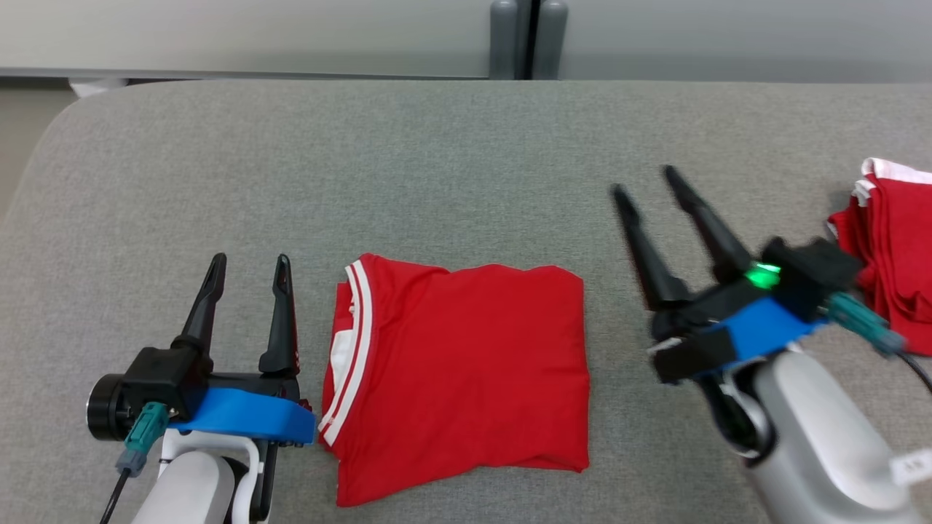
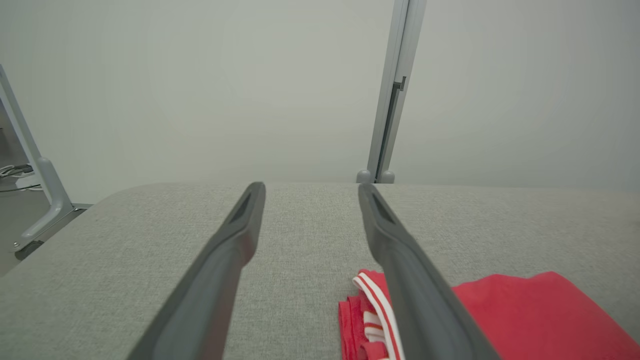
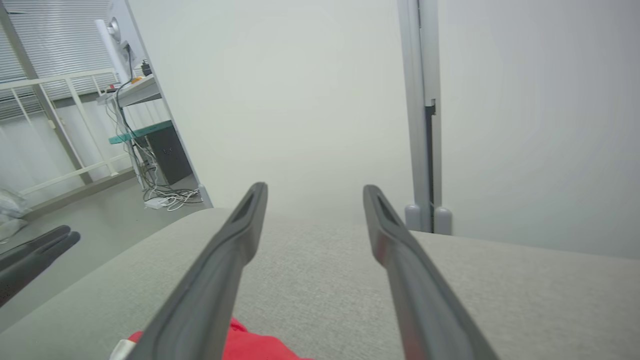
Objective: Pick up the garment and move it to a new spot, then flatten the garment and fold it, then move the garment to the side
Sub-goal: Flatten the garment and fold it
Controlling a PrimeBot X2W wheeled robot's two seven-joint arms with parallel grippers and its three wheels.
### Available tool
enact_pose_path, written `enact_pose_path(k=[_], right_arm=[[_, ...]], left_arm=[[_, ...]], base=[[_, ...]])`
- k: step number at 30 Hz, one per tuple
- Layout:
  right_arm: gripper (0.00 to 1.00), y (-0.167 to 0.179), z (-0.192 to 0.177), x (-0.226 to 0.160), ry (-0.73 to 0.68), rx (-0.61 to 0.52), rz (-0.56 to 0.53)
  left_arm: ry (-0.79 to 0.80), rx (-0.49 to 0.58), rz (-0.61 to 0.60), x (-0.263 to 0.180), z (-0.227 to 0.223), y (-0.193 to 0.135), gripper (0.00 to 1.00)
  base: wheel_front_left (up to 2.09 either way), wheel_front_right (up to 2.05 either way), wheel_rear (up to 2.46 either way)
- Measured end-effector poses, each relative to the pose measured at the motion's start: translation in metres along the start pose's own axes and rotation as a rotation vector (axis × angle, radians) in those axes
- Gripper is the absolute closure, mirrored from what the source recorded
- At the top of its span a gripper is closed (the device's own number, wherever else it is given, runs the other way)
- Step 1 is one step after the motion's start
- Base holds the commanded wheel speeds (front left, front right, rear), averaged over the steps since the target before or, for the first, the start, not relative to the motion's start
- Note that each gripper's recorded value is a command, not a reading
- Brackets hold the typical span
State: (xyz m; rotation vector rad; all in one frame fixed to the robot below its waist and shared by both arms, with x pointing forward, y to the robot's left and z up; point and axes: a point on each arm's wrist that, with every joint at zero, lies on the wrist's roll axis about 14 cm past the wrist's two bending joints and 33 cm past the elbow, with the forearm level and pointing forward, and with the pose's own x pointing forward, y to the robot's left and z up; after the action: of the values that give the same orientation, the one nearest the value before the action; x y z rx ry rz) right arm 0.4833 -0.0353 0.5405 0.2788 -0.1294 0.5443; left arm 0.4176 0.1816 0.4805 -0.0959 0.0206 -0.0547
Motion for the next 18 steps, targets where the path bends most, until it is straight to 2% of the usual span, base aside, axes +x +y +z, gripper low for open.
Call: enact_pose_path(k=[2,3,7,11,18], right_arm=[[0.00,-0.026,0.008,-0.019,-0.016,-0.042,-0.079],[0.00,-0.051,0.015,-0.041,-0.019,-0.079,-0.160],[0.00,-0.084,0.019,-0.087,0.017,-0.130,-0.301],[0.00,-0.089,0.023,-0.119,0.051,-0.153,-0.374],[0.00,-0.073,0.035,-0.148,0.064,-0.158,-0.416]], left_arm=[[-0.002,0.002,-0.005,0.001,0.001,-0.002,0.00],[-0.001,0.004,-0.010,-0.001,0.001,-0.003,0.00],[-0.004,0.011,-0.017,-0.004,0.003,-0.005,0.00],[0.003,0.025,-0.019,-0.011,0.004,-0.004,0.00],[0.026,0.056,-0.031,-0.031,0.004,-0.007,0.00]], base=[[0.00,0.00,0.00],[0.00,0.00,0.00],[0.00,0.00,0.00],[0.00,0.00,0.00],[0.00,0.00,0.00]])
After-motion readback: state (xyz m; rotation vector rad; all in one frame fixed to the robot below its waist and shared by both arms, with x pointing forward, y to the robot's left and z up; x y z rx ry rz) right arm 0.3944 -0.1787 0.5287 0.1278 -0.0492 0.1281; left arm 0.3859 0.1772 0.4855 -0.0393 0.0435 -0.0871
